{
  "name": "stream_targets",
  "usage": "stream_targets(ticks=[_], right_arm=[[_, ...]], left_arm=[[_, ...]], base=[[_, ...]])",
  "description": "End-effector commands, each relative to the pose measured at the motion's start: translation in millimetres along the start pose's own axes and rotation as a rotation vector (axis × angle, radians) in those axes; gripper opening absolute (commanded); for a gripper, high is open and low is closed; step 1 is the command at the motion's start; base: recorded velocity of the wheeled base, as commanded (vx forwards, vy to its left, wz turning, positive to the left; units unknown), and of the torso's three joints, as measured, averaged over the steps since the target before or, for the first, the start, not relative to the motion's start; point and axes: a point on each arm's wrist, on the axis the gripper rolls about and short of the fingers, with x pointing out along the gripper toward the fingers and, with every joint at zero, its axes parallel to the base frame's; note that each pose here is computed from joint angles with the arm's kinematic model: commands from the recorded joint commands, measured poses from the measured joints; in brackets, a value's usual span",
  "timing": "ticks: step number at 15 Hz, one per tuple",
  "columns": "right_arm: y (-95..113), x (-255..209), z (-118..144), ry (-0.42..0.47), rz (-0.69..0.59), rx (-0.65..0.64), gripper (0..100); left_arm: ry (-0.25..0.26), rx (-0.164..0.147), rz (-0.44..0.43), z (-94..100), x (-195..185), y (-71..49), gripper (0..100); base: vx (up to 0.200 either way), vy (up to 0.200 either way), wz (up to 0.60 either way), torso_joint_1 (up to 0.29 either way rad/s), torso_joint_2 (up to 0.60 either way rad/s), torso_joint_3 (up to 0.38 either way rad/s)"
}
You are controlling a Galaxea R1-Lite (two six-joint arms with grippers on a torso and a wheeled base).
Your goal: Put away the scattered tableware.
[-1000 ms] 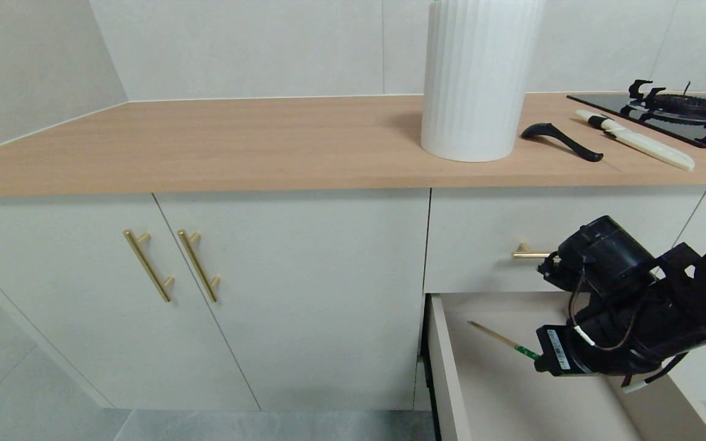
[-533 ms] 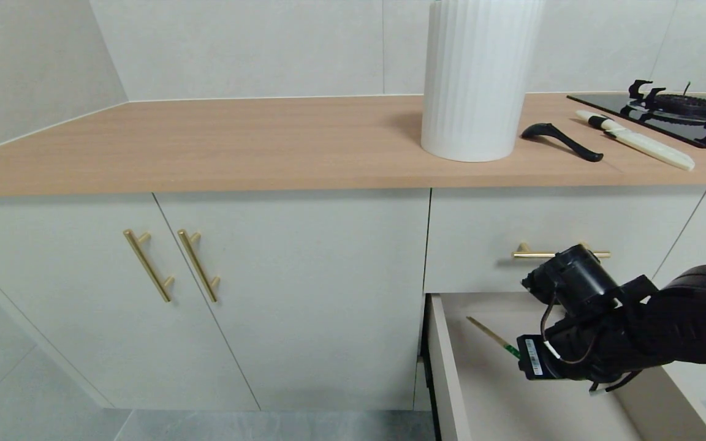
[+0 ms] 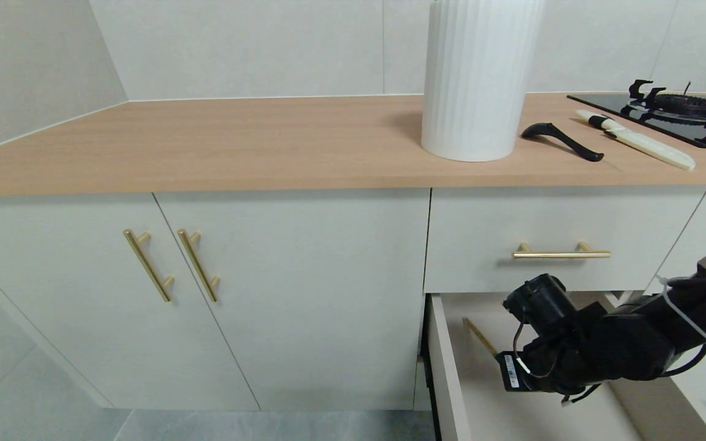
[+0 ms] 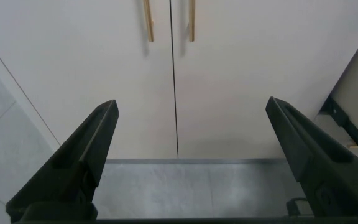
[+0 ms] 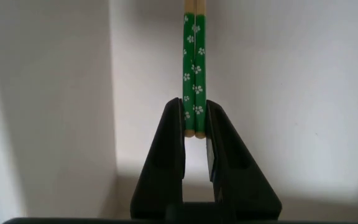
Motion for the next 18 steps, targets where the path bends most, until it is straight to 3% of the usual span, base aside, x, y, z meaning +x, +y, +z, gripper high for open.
stream_targets(ticks=[1, 7, 8, 15, 18], right_arm=[[-1.7, 18.2, -8.3, 0.055, -0.023, -0.006, 0], [-1.4, 45.8, -14.7, 0.058, -0.041, -0.010, 0], [-1.4, 45.8, -14.7, 0.058, -0.042, -0.010, 100], [-0.7, 38.4, -11.2, 0.035, -0.032, -0.006, 100], [0.3, 6.1, 0.1, -0.055, 0.006, 0.004, 100]], left_arm=[[0.000, 0.000, 0.001, 0.0, 0.0, 0.0, 100], [0.000, 0.000, 0.001, 0.0, 0.0, 0.0, 100], [0.000, 0.000, 0.001, 0.0, 0.0, 0.0, 100], [0.000, 0.000, 0.001, 0.0, 0.0, 0.0, 100], [0.000, 0.000, 0.001, 0.0, 0.0, 0.0, 100]], base=[[0.000, 0.000, 0.00, 0.000, 0.00, 0.000], [0.000, 0.000, 0.00, 0.000, 0.00, 0.000], [0.000, 0.000, 0.00, 0.000, 0.00, 0.000], [0.000, 0.000, 0.00, 0.000, 0.00, 0.000], [0.000, 0.000, 0.00, 0.000, 0.00, 0.000]])
